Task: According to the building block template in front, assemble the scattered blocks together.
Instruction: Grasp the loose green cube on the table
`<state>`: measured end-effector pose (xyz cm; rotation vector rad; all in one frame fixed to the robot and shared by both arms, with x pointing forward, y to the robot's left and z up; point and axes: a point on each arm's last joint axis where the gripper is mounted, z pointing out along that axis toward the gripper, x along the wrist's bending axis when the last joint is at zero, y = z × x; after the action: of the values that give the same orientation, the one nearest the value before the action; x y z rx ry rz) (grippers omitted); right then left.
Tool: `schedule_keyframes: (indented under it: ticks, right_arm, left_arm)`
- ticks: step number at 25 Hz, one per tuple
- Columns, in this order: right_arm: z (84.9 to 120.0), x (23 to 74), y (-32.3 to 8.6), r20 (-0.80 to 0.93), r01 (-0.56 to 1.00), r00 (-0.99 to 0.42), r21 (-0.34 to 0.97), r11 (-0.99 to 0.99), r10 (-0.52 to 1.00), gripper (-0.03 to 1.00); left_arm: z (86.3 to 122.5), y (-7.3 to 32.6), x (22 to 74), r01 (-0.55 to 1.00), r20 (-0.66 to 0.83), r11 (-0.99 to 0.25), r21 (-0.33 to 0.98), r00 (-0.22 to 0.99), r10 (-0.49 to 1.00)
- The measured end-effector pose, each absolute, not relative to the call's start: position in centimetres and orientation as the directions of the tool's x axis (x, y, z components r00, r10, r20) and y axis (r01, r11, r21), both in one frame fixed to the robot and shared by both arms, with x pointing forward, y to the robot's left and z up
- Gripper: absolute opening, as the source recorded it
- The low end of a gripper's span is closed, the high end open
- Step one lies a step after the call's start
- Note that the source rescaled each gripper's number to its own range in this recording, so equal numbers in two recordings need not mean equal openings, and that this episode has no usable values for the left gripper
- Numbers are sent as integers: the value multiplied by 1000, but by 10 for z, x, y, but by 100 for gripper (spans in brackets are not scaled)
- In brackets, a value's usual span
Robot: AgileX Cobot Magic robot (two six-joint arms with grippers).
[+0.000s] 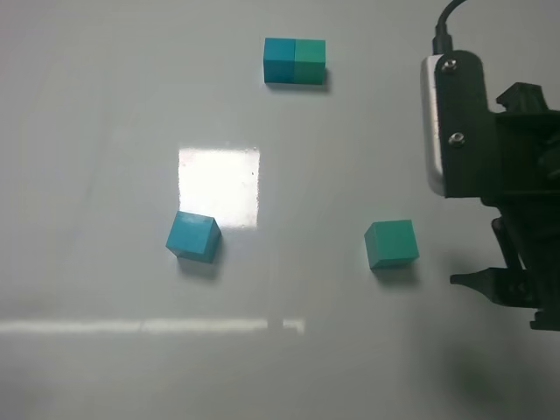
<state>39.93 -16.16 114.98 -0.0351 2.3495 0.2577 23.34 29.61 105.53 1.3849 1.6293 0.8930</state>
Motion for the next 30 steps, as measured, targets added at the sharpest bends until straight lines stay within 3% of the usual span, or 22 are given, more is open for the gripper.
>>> schedule_keyframes:
  ticks: [7, 24, 26, 30]
  right_arm:
    - [1126, 420, -126, -708, -181, -704, 103, 978, -56, 96]
    - [1104, 444, -116, -698, -182, -708, 34, 983, -107, 96]
    - [1102, 445, -114, -693, -182, -712, 29, 983, -111, 91]
    - [1100, 449, -117, -686, -163, -721, 35, 986, -95, 70]
  left_arm:
    - [1055, 296, 233, 423, -129, 151, 894, -79, 988]
    - [1055, 296, 233, 423, -129, 151, 894, -79, 988]
    - [1055, 296, 233, 423, -129, 151, 894, -79, 988]
    - [1055, 296, 233, 423, -129, 151, 894, -79, 988]
